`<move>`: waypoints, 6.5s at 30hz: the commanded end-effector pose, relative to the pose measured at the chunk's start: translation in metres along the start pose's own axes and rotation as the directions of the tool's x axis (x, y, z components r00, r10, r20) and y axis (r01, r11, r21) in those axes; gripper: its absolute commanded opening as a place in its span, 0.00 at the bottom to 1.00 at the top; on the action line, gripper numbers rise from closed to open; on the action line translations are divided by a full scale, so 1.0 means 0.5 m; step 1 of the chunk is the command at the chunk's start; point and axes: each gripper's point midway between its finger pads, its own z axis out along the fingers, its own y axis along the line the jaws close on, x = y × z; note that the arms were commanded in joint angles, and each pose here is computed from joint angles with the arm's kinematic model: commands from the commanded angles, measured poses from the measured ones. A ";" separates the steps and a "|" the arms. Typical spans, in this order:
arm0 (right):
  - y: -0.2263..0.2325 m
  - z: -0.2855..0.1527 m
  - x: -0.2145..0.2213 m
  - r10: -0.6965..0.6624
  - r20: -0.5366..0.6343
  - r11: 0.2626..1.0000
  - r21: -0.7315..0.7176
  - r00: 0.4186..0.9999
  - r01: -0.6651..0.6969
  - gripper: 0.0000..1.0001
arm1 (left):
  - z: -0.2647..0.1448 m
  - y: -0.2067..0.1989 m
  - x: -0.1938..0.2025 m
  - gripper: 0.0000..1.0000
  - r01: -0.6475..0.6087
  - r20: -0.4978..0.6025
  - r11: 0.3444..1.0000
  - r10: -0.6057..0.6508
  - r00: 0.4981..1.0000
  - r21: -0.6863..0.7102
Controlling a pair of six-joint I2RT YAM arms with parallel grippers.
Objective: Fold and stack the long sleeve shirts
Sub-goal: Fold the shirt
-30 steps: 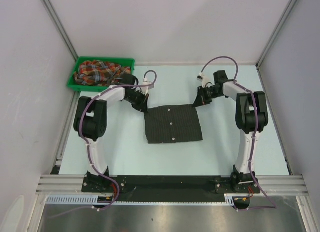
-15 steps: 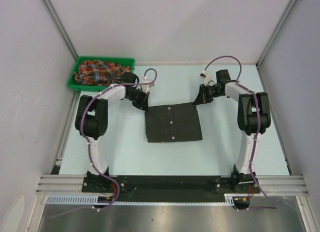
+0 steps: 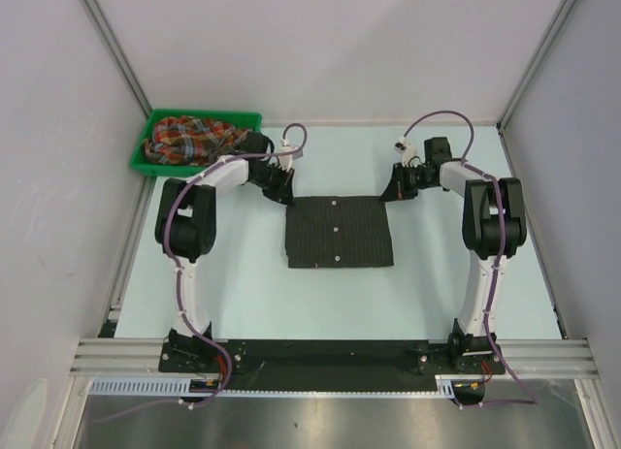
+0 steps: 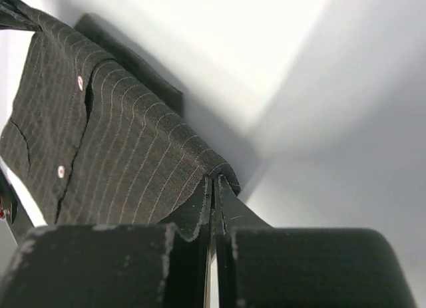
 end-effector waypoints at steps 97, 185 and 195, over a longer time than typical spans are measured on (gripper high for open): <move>-0.045 0.090 -0.051 0.430 0.135 0.902 -0.110 0.893 -0.418 0.96 | -0.004 -0.054 -0.028 0.91 0.450 0.253 0.830 -0.537 0.805 0.330; 0.319 -0.002 0.365 -0.393 -0.462 0.918 -0.237 0.795 0.317 0.75 | 0.019 -0.275 0.369 0.61 0.562 -0.147 0.787 -0.543 0.827 0.252; 0.304 0.004 0.360 -0.350 -0.459 0.935 -0.229 0.817 0.272 0.73 | 0.017 -0.287 0.347 0.25 0.520 -0.123 0.801 -0.508 0.852 0.296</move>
